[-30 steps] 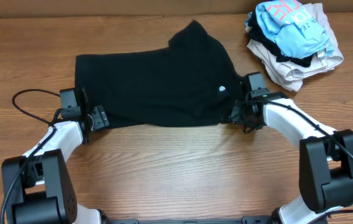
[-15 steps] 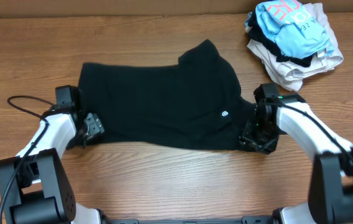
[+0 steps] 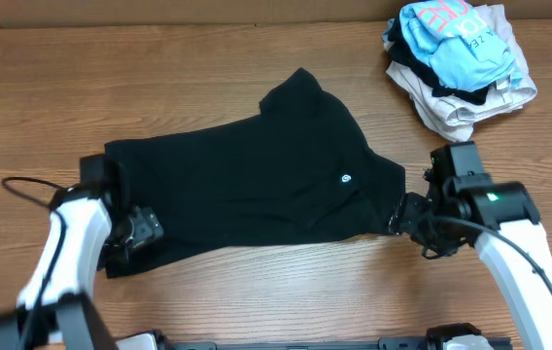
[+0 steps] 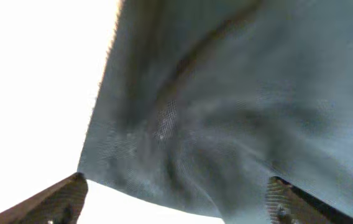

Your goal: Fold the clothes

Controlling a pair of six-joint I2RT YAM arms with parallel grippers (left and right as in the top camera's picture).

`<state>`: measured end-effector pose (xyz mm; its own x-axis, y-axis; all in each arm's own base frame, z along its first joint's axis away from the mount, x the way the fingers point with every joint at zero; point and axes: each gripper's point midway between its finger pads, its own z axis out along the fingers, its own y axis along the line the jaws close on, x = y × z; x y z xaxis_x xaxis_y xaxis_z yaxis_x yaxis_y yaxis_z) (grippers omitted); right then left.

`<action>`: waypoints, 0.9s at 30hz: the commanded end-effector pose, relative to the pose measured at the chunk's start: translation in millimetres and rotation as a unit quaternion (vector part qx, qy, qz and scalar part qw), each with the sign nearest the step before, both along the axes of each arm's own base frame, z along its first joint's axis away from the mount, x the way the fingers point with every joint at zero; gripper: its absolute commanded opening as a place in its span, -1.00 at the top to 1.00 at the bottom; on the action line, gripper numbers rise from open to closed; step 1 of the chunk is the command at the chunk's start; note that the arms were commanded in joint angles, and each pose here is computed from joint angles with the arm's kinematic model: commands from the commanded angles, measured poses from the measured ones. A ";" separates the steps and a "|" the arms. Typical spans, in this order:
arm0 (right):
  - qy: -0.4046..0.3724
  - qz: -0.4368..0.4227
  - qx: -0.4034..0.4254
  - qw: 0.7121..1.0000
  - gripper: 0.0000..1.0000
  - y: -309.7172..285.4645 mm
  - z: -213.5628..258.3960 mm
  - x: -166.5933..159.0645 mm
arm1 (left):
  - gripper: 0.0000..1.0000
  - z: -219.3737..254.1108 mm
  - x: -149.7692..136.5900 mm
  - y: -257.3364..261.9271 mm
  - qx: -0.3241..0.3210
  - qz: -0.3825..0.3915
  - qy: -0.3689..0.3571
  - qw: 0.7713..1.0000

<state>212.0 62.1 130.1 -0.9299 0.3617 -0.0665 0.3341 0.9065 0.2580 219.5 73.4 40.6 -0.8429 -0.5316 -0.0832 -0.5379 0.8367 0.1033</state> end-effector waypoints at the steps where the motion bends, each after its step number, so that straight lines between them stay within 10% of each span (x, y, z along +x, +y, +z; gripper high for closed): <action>1: -0.077 0.047 0.002 0.996 -0.47 3.3 40.3 20.6 | -1.00 28.4 14.0 5.7 0.017 -0.003 -0.059 0.998; 15: -0.299 0.183 -0.043 0.936 -0.58 41.2 169.6 185.4 | -1.00 136.5 146.9 14.7 0.038 -0.115 -0.272 0.955; 27: -0.319 0.240 -0.138 0.906 -0.60 100.1 78.4 317.1 | -1.00 61.7 220.3 33.0 0.029 -0.135 -0.225 0.965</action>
